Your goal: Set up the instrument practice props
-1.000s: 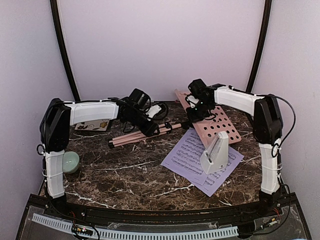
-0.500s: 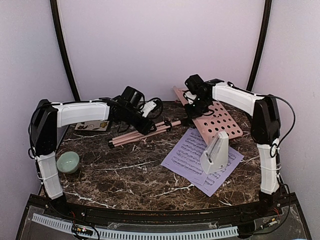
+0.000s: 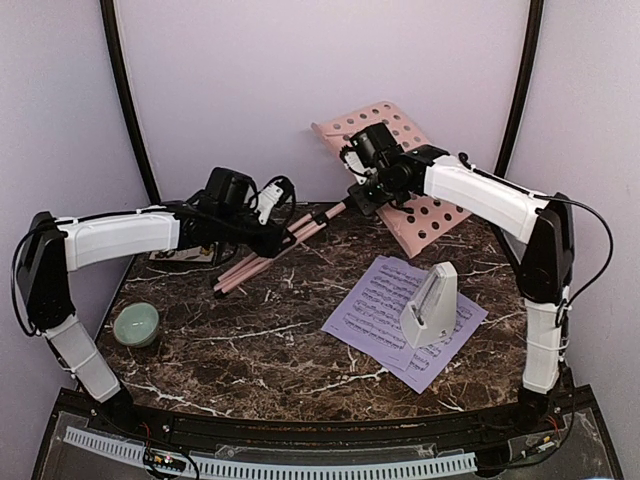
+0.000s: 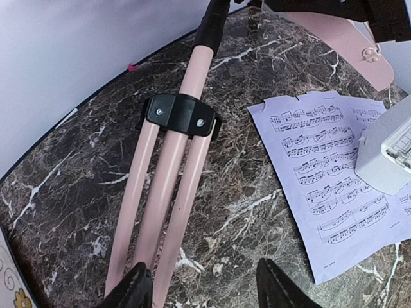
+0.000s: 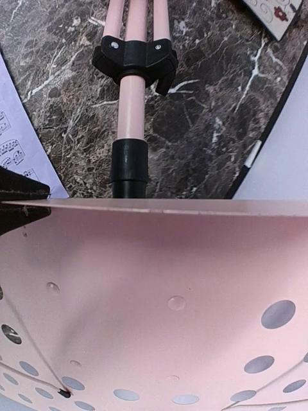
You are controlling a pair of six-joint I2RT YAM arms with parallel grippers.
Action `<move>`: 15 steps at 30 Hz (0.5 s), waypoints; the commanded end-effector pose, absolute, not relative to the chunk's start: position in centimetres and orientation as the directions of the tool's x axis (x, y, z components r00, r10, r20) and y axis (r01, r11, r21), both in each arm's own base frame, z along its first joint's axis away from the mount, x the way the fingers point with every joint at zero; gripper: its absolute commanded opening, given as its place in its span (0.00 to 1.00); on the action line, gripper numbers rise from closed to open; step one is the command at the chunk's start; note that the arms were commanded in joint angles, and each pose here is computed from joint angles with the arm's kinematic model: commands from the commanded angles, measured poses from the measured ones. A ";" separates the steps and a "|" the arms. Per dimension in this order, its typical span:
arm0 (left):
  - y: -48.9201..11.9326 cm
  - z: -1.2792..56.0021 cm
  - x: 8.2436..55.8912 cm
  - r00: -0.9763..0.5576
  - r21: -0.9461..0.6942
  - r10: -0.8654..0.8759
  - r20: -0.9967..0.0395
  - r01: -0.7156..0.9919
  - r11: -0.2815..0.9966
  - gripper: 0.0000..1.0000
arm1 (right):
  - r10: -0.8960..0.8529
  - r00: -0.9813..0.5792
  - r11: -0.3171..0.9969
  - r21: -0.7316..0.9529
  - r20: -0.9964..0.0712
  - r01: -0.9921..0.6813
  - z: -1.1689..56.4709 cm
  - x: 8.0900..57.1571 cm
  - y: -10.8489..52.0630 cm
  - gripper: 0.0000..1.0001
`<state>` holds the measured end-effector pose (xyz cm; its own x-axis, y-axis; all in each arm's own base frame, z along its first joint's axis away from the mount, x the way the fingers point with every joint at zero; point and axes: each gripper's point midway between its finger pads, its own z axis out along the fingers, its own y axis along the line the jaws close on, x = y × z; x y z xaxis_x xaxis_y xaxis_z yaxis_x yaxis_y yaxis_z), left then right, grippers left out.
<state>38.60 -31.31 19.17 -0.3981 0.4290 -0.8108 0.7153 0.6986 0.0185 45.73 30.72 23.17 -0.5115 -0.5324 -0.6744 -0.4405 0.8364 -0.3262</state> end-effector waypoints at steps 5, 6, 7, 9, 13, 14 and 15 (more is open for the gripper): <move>-26.5 25.2 37.9 -0.310 -0.023 0.228 -0.923 0.634 0.773 0.61 | -0.376 0.028 0.902 -0.373 -0.926 -0.216 48.2 41.3 31.8 0.00; -26.1 25.5 37.6 -0.302 -0.014 0.225 -0.926 0.626 0.780 0.62 | -0.375 0.055 0.901 -0.378 -0.925 -0.210 49.2 40.5 31.9 0.00; -25.8 25.7 37.4 -0.296 -0.008 0.225 -0.928 0.621 0.784 0.62 | -0.373 0.083 0.900 -0.382 -0.924 -0.209 50.2 39.6 32.2 0.00; -25.2 26.0 36.8 -0.280 -0.002 0.216 -0.936 0.615 0.789 0.62 | -0.378 0.134 0.896 -0.398 -0.916 -0.195 51.9 37.9 32.6 0.00; -24.1 26.5 35.8 -0.245 0.003 0.186 -0.952 0.596 0.803 0.63 | -0.383 0.223 0.893 -0.421 -0.897 -0.159 55.2 34.4 33.1 0.00; -23.9 26.4 35.5 -0.239 0.007 0.185 -0.953 0.593 0.805 0.63 | -0.384 0.241 0.892 -0.426 -0.891 -0.151 55.9 33.7 33.3 0.00; -23.6 26.5 35.3 -0.230 0.014 0.185 -0.956 0.590 0.807 0.64 | -0.386 0.257 0.892 -0.429 -0.886 -0.142 56.5 33.0 33.3 0.00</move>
<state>36.05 -24.47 24.94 -0.2893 0.2279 -0.9297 0.6117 0.7911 0.0036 37.11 38.05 38.09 -0.0168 -0.6955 -0.7184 -0.4314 0.6532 -0.6223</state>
